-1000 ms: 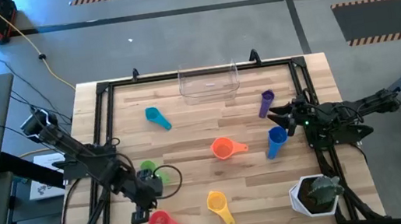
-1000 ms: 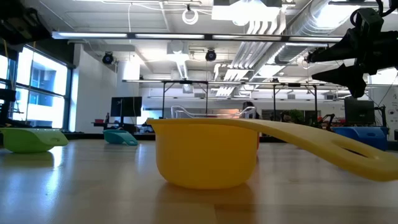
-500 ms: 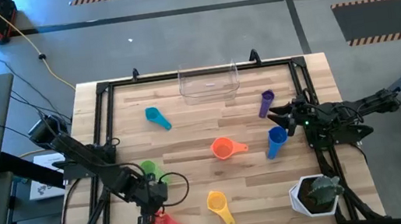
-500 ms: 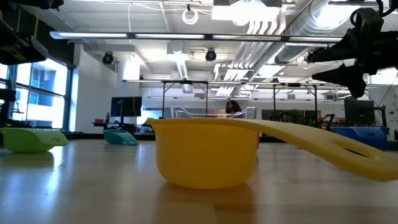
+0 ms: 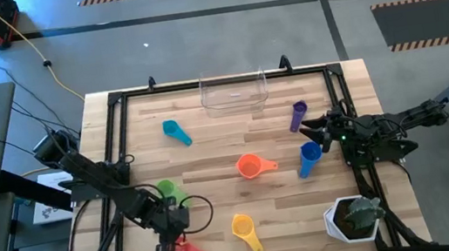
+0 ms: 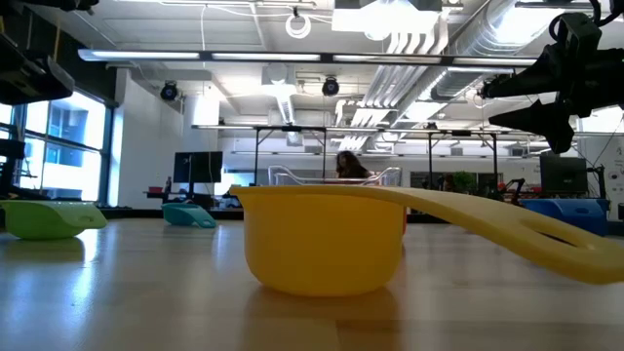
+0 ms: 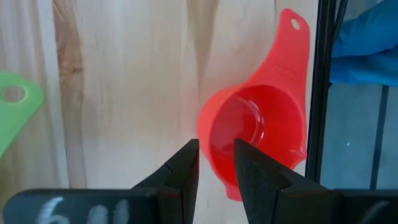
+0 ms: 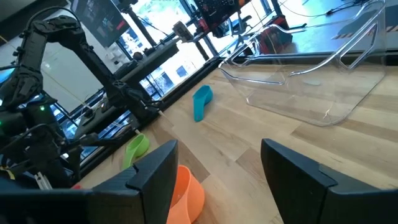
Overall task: Nest measuring cups in basket
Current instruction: Stack the red measuring cup on top of the orange measuring cup
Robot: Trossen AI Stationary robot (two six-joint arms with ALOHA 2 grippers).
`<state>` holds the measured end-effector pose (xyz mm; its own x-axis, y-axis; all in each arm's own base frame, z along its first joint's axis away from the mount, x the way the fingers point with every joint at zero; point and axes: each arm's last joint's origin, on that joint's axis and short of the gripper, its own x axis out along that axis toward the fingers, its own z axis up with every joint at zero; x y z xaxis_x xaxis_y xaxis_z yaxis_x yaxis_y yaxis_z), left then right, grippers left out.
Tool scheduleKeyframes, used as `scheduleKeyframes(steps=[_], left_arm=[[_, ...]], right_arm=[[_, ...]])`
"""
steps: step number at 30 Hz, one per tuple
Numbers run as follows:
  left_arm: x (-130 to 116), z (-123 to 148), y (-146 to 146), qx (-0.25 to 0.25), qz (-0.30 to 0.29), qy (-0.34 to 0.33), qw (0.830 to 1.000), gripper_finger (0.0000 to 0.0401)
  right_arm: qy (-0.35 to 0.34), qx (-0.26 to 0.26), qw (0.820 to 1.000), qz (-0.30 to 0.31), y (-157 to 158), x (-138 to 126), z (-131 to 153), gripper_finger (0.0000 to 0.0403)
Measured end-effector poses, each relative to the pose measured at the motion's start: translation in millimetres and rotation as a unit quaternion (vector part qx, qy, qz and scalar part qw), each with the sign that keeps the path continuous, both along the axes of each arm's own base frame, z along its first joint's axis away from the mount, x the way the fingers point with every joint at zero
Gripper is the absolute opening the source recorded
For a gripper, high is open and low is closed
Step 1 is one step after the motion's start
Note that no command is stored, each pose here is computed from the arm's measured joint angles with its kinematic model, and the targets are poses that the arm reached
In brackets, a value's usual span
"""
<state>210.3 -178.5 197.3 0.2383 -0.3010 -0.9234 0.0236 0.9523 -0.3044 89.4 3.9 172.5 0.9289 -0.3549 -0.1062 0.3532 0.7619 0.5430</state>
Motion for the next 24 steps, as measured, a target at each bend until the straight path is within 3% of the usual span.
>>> scheduleKeyframes(steps=[10, 24], left_arm=[[0.0, -16.4, -9.7, 0.019, -0.003, 0.020, 1.000, 0.0090], [1.1, -17.0, -9.2, 0.030, 0.023, 0.011, 0.999, 0.0090]], right_arm=[[-0.001, 0.002, 1.000, 0.000, 0.0, 0.0, 0.0, 0.0222], [-0.001, 0.003, 1.000, 0.000, 0.0, 0.0, 0.0, 0.0222]])
